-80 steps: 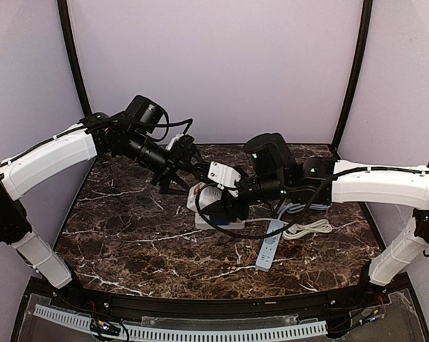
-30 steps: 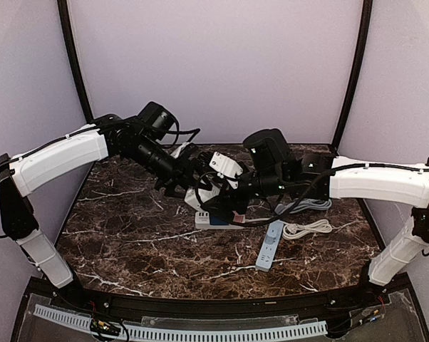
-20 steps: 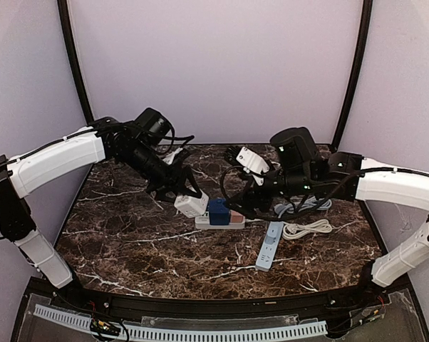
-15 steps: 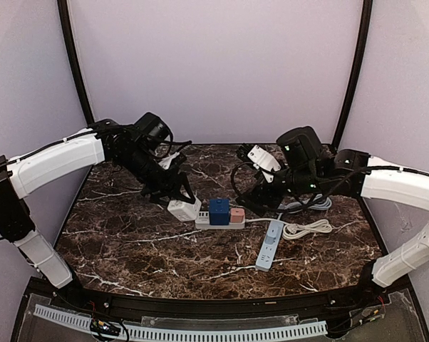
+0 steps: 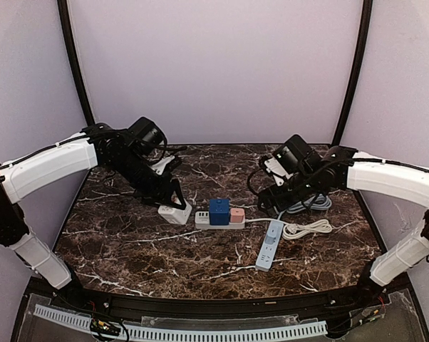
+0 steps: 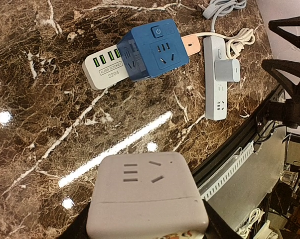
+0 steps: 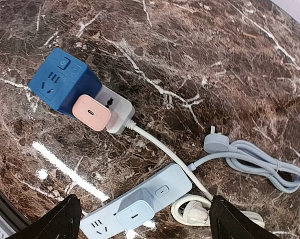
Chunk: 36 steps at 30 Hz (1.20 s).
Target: Insert the plug
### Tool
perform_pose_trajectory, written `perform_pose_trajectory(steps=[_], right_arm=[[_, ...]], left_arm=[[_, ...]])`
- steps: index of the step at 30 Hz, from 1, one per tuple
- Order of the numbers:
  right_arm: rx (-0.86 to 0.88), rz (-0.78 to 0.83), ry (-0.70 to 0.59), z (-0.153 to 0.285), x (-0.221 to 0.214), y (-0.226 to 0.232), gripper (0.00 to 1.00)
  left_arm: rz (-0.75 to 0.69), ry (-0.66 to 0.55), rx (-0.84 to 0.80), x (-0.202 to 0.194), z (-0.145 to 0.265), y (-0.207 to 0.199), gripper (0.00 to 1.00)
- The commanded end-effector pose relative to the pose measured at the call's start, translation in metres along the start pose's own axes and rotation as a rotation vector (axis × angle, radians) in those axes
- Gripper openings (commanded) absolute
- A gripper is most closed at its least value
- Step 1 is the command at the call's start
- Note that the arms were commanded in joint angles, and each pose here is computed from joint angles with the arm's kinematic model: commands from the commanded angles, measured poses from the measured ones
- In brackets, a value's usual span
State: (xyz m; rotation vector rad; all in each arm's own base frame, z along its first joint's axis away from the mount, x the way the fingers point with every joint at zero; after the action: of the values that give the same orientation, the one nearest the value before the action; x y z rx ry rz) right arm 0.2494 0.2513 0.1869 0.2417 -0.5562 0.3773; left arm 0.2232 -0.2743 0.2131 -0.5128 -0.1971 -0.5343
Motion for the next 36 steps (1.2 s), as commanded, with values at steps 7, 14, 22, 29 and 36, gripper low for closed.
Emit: perform_pose_trajectory(steps=[7,14,22,29,36], right_arm=[[-0.031,-0.208,0.147,-0.022,-0.034,-0.011,0.88],[-0.001,-0.014,0.177,-0.032,-0.035,-0.006,0.85],[0.092,0.233,0.317,-0.046,-0.053,0.006,0.79],[0.202,0.404,0.373,-0.035,-0.071,0.013,0.80],[0.193,0.585,0.363,-0.044,-0.079,0.003,0.81]], left_arm=[[-0.083,-0.006,0.014,0.002,0.007,0.000,0.16],[-0.109,-0.003,0.016,0.006,0.008,-0.001,0.16],[-0.122,-0.007,0.018,0.009,0.013,-0.004,0.16],[-0.121,-0.015,0.025,0.007,0.018,-0.004,0.16],[-0.124,-0.019,0.020,0.007,0.024,-0.007,0.15]])
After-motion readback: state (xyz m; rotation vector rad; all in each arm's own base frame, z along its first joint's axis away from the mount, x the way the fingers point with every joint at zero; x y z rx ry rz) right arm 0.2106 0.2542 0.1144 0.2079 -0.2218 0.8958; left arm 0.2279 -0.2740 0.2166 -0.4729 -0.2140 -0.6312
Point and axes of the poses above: each gripper's point midway between its finger pads, its own z axis back along the fingers, its own y axis along the line the jaws close on, x = y × z, the point moved 2 cm from there along z, back along the fingers, and after that the axes turned 11 degrees about -z, right-handed, at the moved point
